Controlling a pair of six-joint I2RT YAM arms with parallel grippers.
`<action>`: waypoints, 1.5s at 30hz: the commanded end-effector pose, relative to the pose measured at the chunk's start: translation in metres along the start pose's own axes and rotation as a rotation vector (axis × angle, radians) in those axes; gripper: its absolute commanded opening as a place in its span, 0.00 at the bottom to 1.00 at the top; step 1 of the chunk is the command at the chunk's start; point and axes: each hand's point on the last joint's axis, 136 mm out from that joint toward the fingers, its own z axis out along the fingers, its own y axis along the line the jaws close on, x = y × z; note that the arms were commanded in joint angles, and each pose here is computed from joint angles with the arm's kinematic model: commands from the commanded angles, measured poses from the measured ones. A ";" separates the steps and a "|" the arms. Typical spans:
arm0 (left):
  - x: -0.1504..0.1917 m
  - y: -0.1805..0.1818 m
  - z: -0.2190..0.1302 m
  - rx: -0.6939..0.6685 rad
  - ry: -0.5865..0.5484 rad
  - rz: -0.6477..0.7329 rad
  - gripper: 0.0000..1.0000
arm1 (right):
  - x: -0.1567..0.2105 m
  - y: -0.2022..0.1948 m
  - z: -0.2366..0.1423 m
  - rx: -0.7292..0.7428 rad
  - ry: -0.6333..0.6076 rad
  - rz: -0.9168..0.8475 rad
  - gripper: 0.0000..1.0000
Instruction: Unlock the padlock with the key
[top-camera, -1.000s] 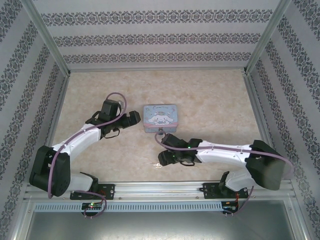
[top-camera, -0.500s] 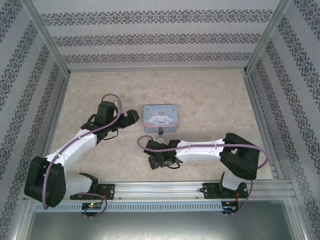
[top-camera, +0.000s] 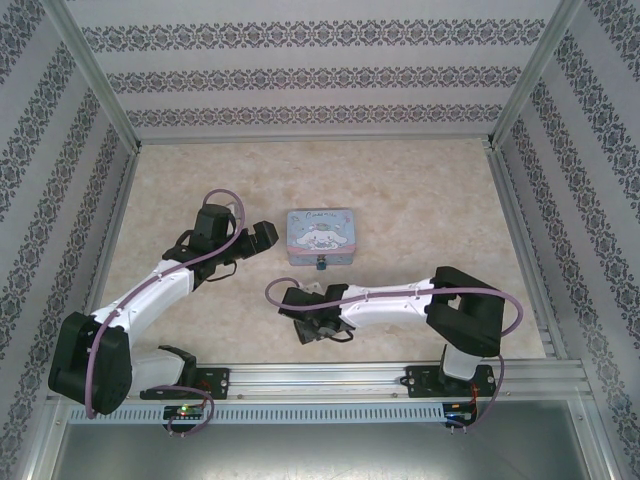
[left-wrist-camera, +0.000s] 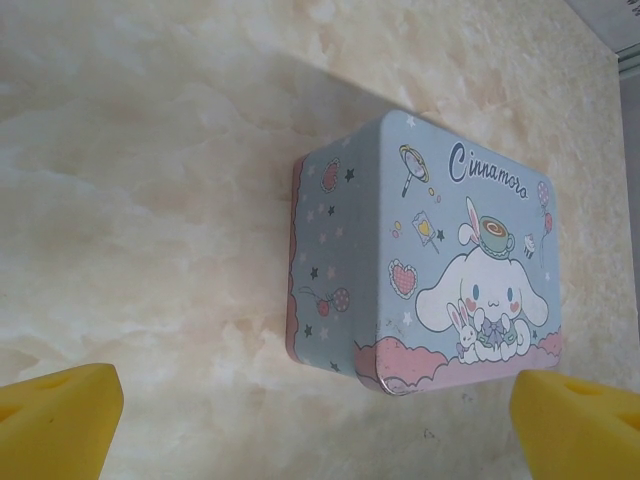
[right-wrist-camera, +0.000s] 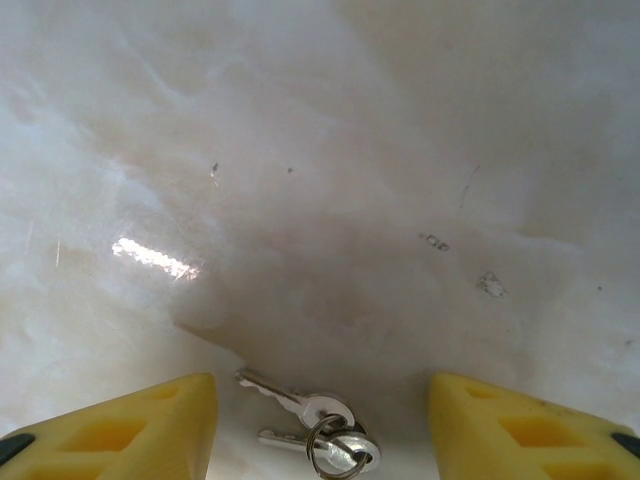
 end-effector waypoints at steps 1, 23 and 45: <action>-0.007 0.001 -0.002 0.009 -0.034 -0.010 0.99 | 0.006 -0.004 0.004 0.051 0.021 -0.003 0.55; -0.006 0.003 0.006 0.004 -0.021 -0.029 0.99 | 0.024 -0.007 0.011 0.087 0.053 -0.012 0.46; -0.007 0.004 0.010 0.001 -0.016 -0.070 0.99 | 0.002 -0.030 0.018 0.024 -0.002 0.068 0.04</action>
